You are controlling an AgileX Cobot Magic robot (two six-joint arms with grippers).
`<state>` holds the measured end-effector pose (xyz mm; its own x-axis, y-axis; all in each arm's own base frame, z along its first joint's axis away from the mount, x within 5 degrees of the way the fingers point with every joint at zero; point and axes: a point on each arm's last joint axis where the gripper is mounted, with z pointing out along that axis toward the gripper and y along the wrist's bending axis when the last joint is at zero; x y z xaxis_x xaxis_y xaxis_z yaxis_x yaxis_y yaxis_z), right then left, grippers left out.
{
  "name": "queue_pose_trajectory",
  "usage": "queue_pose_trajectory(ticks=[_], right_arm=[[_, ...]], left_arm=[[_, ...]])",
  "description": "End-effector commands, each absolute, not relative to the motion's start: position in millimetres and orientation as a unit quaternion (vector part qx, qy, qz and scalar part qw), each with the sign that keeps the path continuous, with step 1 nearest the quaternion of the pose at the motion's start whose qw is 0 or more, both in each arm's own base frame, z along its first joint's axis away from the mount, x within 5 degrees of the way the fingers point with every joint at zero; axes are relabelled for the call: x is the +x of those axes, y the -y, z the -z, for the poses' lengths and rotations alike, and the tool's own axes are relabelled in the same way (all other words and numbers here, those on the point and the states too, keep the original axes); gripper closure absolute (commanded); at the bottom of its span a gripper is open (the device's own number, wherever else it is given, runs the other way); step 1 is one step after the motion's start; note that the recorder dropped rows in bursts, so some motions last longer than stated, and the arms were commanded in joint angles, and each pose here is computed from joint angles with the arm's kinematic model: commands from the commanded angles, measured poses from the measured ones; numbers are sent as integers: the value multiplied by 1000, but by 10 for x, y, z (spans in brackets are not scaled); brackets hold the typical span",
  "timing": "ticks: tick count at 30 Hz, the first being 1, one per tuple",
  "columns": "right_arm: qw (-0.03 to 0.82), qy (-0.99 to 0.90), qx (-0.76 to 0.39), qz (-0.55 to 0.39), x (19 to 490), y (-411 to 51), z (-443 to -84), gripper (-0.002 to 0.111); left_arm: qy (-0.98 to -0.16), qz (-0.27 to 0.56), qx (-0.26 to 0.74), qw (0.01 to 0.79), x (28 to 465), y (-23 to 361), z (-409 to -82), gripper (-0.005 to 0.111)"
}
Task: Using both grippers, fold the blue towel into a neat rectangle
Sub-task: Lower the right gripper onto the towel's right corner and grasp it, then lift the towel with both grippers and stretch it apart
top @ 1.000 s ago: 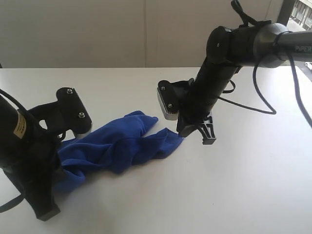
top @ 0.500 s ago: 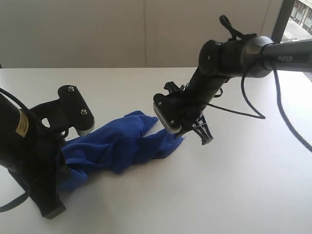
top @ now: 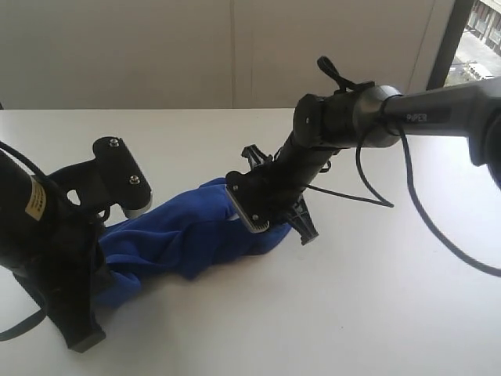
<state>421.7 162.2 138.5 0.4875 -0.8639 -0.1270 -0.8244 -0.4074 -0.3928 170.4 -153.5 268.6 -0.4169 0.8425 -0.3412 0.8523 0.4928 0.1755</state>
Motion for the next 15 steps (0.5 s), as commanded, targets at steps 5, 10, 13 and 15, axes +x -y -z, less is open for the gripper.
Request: queue_pose_trajectory(ticks=[5, 10, 13, 15], right_arm=[[201, -574, -791, 64, 4208, -1562, -1595, 108], [145, -663, -725, 120, 4154, -1356, -1859, 108], [119, -751, -630, 161, 4046, -1183, -2183, 108], [118, -783, -590, 160, 3933, -1129, -2405, 108]], left_arm=[[-845, 17, 501, 184, 1663, 1524, -2679, 107], [-837, -14, 514, 185, 1692, 1482, -2680, 107], [-838, -66, 506, 194, 1759, 1415, -2745, 107], [-844, -111, 484, 204, 1818, 1350, -2798, 107]])
